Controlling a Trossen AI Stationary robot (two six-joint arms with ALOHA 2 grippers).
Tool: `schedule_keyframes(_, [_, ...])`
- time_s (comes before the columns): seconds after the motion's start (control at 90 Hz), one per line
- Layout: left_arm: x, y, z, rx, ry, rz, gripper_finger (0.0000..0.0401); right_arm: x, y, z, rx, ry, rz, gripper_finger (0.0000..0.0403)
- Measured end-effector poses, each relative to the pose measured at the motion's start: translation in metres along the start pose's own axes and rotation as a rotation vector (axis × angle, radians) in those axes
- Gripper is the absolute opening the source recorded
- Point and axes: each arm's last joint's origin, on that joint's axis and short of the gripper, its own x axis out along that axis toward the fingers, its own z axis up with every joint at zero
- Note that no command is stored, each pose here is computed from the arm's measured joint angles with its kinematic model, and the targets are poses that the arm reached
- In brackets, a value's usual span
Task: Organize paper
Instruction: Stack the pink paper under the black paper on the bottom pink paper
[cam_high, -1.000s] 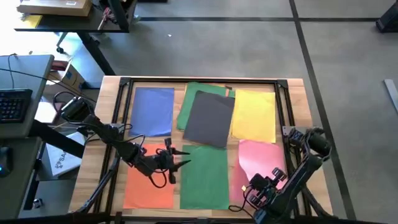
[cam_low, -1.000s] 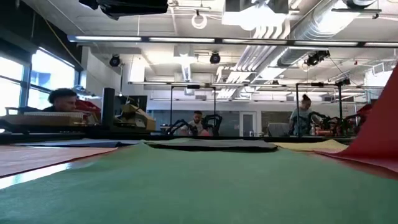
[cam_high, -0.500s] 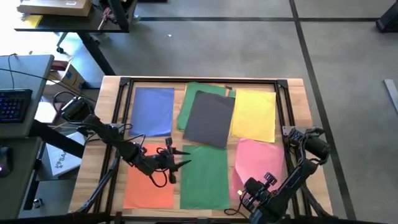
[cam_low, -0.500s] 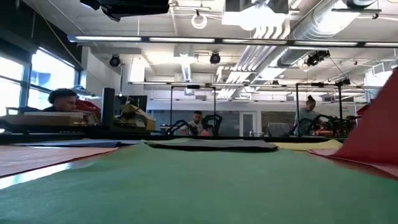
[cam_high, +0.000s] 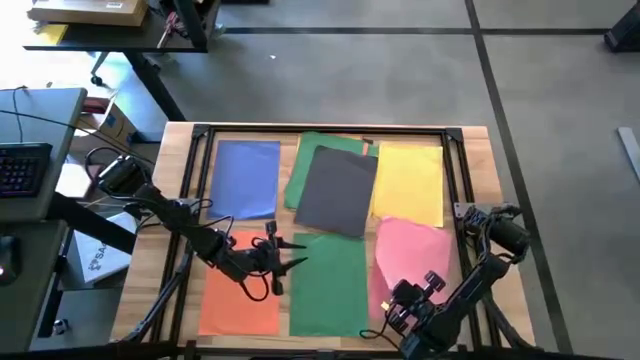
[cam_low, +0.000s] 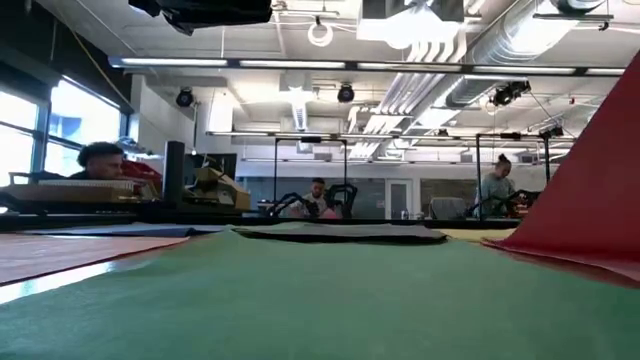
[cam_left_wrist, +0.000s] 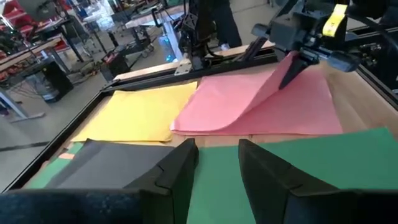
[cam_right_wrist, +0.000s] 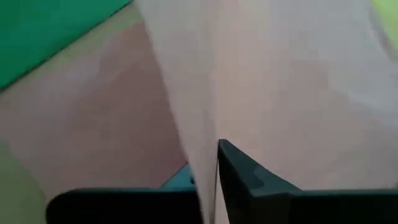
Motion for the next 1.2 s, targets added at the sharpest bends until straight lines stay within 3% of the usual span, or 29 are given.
schedule_keyframes(0.278, [0.000,0.000,0.000,0.005,0.001,0.000,0.0111,0.016,0.004,-0.009,-0.017,0.075,0.068,0.0000])
schedule_keyframes(0.611, [0.000,0.000,0.000,0.006,0.001,0.000,0.0111,0.010,0.004,-0.026,-0.059,0.104,0.109,0.0000])
schedule_keyframes(1.0, [0.000,0.000,0.000,0.006,0.001,0.001,0.0111,0.010,0.004,-0.025,-0.089,0.111,0.105,0.0000])
schedule_keyframes(1.2, [0.000,0.000,0.000,0.006,0.001,0.001,0.0111,-0.005,0.003,-0.020,-0.107,0.125,0.057,0.0000])
